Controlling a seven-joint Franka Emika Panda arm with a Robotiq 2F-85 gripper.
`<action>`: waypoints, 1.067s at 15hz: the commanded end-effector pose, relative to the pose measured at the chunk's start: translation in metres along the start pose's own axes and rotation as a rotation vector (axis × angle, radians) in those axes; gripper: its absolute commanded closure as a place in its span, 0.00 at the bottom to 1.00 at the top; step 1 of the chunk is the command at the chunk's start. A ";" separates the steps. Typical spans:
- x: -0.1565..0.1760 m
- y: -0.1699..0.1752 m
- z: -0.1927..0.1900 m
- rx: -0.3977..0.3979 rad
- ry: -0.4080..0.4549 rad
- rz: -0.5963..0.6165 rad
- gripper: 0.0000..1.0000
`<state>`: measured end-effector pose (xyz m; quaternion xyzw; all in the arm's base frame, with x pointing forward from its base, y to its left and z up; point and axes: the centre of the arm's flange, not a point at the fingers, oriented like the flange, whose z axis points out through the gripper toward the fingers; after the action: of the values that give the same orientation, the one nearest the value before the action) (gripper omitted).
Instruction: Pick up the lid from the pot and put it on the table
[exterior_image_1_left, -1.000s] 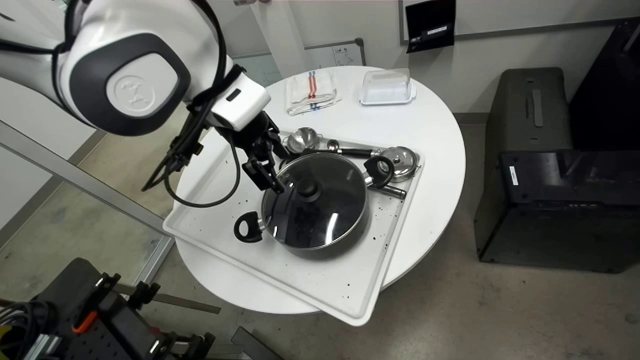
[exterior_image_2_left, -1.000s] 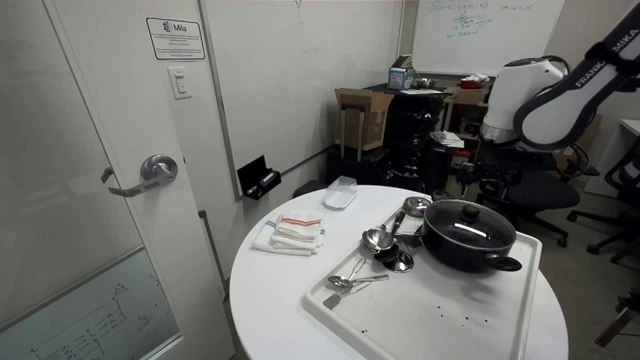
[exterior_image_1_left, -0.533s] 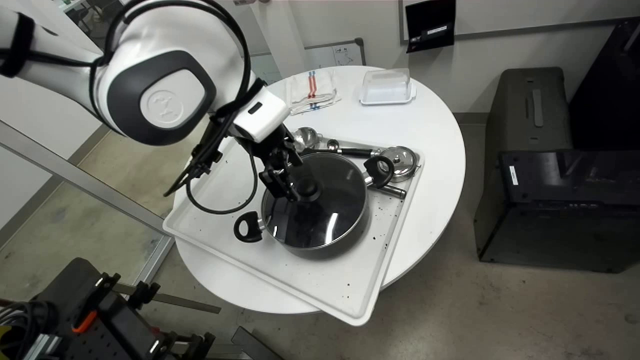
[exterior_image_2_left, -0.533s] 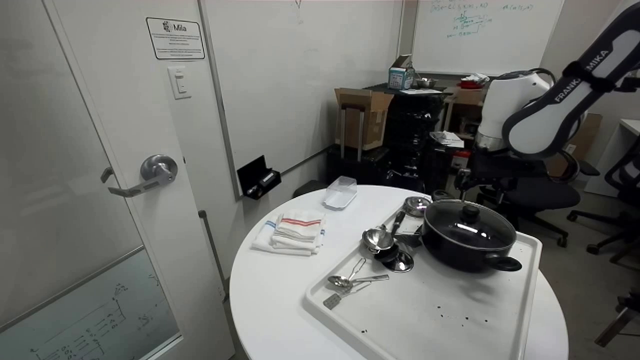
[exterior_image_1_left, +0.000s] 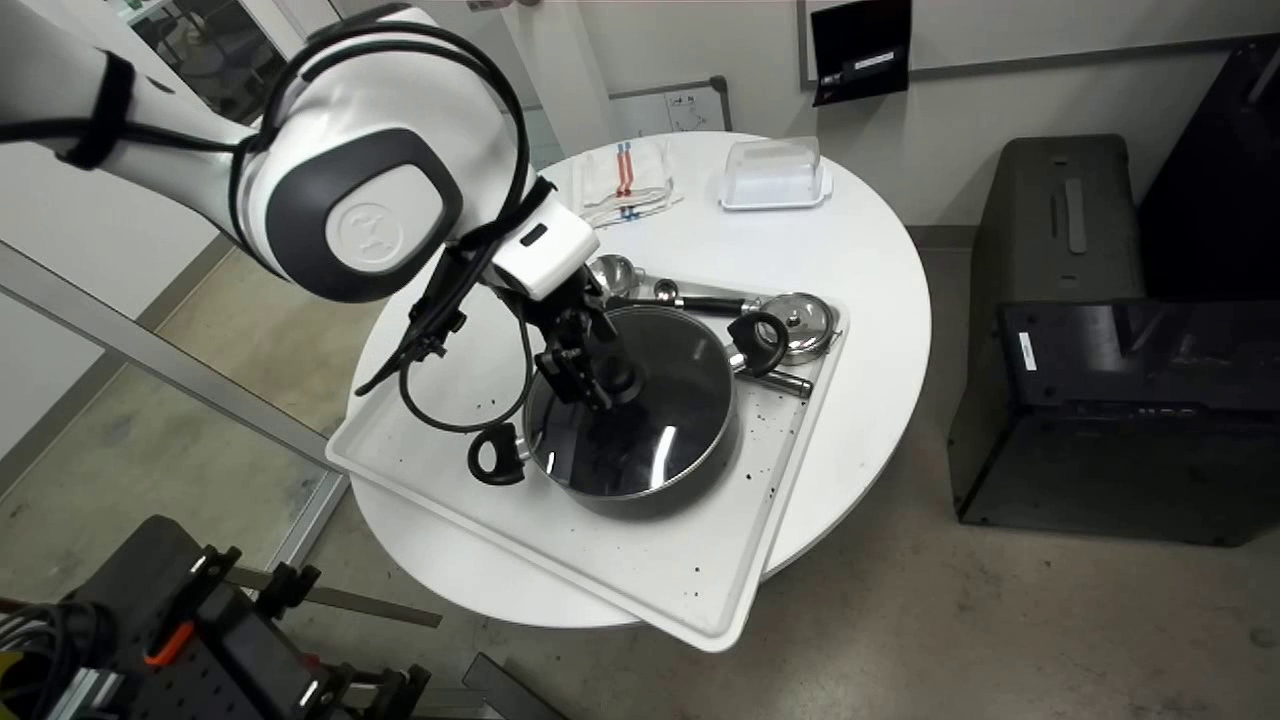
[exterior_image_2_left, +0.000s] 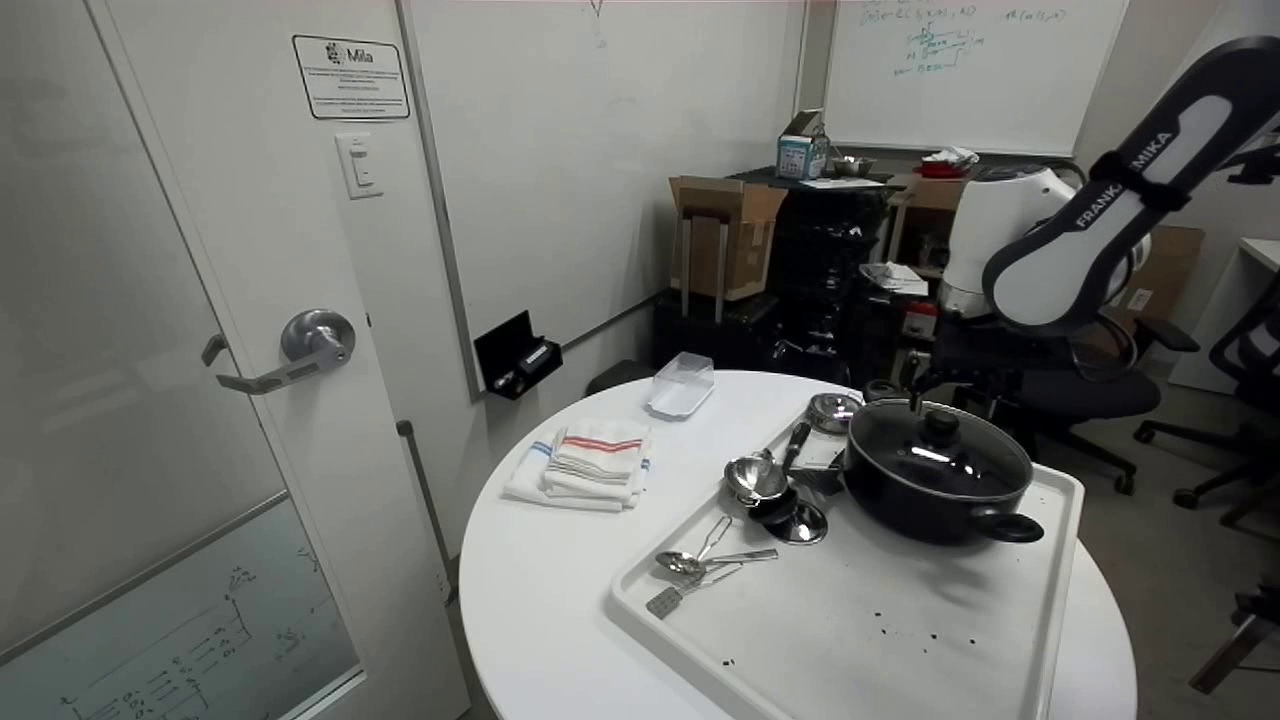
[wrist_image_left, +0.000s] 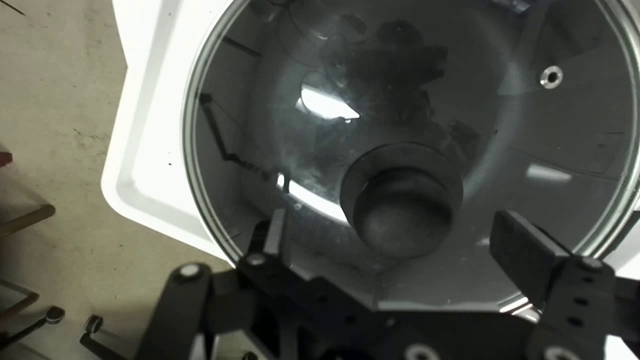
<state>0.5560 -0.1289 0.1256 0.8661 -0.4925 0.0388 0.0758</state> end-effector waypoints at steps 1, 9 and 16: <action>0.006 -0.010 0.009 -0.001 -0.003 0.019 0.00; 0.007 -0.011 0.015 -0.006 -0.011 0.029 0.33; 0.005 -0.011 0.008 0.011 -0.015 0.027 0.75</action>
<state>0.5641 -0.1310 0.1139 0.8586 -0.5064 0.0366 0.0717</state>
